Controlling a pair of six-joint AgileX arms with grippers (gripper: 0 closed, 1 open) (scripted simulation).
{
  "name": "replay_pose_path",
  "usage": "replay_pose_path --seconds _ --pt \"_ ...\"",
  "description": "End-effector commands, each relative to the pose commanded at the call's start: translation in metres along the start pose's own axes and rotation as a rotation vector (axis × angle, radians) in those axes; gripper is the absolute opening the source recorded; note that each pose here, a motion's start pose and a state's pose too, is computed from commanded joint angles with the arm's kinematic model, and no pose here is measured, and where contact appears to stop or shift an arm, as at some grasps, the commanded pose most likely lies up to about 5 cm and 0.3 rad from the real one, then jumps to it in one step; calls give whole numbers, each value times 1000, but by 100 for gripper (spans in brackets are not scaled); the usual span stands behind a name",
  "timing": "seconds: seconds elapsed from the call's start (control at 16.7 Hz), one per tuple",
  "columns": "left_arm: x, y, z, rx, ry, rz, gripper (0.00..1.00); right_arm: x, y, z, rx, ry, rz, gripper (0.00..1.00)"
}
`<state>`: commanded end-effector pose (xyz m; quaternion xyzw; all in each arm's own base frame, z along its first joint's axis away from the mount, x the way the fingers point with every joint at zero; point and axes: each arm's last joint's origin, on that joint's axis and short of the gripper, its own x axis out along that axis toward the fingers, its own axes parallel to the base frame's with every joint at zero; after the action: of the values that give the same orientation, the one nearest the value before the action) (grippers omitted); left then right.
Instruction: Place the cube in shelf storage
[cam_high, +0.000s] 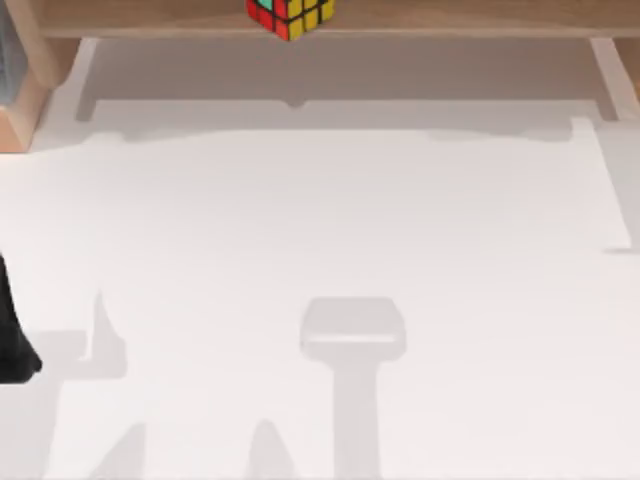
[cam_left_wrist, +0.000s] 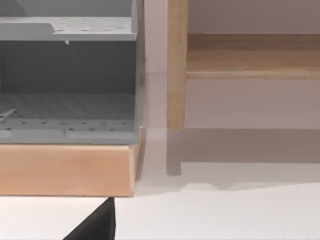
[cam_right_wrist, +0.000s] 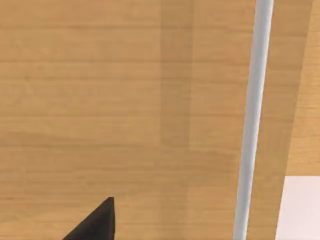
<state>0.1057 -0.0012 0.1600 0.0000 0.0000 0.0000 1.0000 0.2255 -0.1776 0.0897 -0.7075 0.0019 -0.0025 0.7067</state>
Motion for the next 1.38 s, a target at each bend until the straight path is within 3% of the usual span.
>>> replay_pose_path --seconds 0.6,1.38 --pt "0 0 0 0 0 0 100 25 1 -1 1 4 1 100" --pt "0 0 0 0 0 0 100 25 1 -1 1 4 1 2"
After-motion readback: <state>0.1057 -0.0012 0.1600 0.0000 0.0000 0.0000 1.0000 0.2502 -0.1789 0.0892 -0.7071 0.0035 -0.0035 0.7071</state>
